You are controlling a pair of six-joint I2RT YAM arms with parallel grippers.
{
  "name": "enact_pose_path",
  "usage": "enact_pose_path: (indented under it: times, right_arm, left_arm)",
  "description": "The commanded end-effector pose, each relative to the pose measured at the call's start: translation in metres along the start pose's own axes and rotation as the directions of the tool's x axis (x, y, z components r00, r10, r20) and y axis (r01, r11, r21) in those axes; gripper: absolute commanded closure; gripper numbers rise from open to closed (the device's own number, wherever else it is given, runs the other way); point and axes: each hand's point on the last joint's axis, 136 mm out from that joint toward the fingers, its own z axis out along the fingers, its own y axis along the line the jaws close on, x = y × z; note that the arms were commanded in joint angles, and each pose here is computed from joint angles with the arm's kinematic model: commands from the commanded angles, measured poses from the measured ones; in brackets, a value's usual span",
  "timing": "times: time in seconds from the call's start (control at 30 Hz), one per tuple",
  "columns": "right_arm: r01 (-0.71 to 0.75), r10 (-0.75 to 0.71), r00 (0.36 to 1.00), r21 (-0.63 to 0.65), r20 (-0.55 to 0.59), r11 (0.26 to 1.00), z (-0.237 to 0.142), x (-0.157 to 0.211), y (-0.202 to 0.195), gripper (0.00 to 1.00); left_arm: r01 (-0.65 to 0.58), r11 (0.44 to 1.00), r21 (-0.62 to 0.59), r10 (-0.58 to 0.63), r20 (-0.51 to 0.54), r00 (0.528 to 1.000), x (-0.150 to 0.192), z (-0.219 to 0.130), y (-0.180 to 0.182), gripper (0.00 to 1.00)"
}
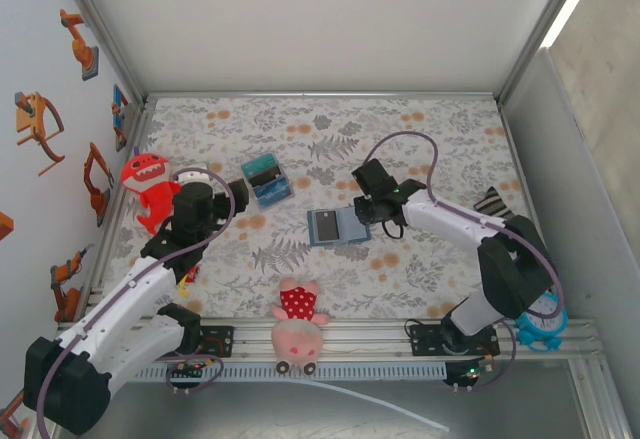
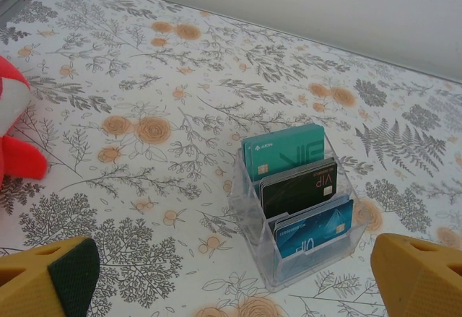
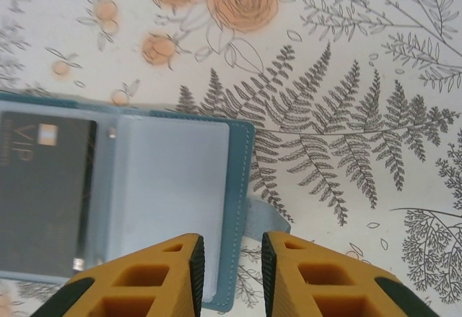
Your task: Take the credit cards out of the card holder
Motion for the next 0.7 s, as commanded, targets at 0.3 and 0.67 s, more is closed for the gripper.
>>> enact_pose_path:
  times: [0.3, 0.67]
  right_arm:
    - [-0.088, 0.065, 0.995, -0.338, -0.079, 0.937, 0.002, -0.002, 0.064, 0.86]
    - [-0.139, 0.077, 0.980, -0.356, -0.184, 0.924, 0.038, 0.008, 0.077, 0.76]
  left_arm:
    - [-0.054, 0.998, -0.015, 0.054, -0.045, 0.998, 0.001, 0.008, -0.007, 0.03]
    - [-0.069, 0.997, -0.024, 0.067, -0.066, 0.996, 0.006, 0.012, -0.008, 0.03]
